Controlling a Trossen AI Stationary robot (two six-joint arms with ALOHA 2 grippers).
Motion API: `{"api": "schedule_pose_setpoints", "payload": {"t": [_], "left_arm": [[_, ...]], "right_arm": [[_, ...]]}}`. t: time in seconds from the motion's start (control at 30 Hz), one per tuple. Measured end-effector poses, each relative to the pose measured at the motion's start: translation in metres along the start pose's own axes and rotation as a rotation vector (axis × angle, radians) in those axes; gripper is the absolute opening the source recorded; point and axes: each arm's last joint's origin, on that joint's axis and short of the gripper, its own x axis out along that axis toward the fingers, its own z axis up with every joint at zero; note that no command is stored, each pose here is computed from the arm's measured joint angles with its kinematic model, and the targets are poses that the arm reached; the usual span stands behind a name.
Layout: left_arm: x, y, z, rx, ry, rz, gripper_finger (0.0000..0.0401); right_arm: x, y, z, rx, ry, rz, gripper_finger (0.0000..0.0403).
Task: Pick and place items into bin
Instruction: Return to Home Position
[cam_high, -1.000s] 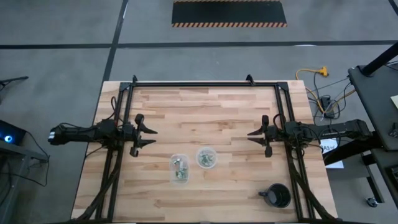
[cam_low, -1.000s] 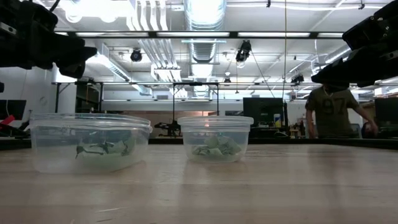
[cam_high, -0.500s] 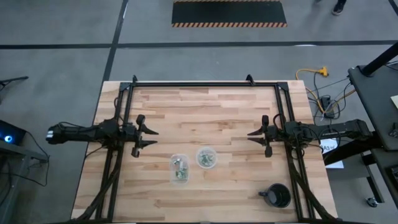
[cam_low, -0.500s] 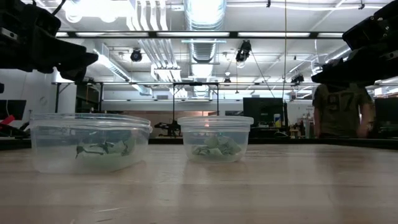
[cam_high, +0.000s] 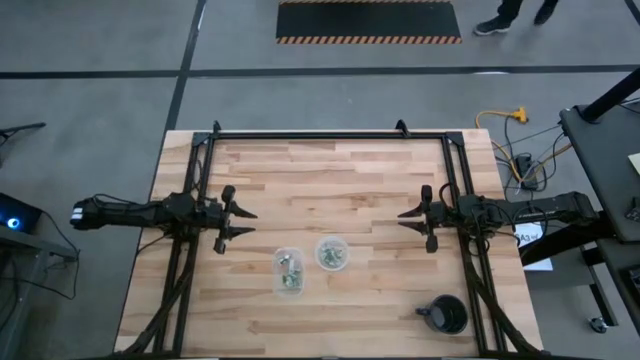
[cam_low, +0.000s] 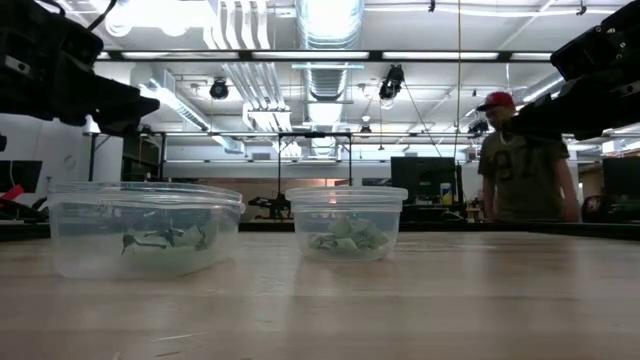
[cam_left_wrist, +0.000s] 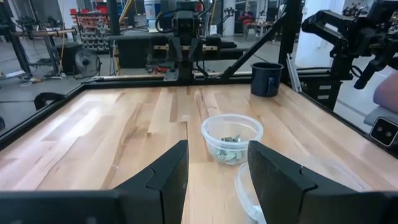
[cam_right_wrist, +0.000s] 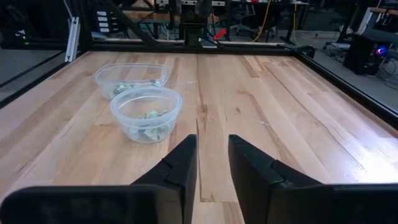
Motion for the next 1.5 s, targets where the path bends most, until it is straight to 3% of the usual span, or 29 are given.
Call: {"api": "schedule_pose_setpoints", "payload": {"t": [1.5], "left_arm": [[0.0033,0.0001,-0.0044,-0.001,0.055,0.0,0.0149]], "right_arm": [[0.0,0.0,0.0,-0.002,0.0,0.0,0.0071]]}}
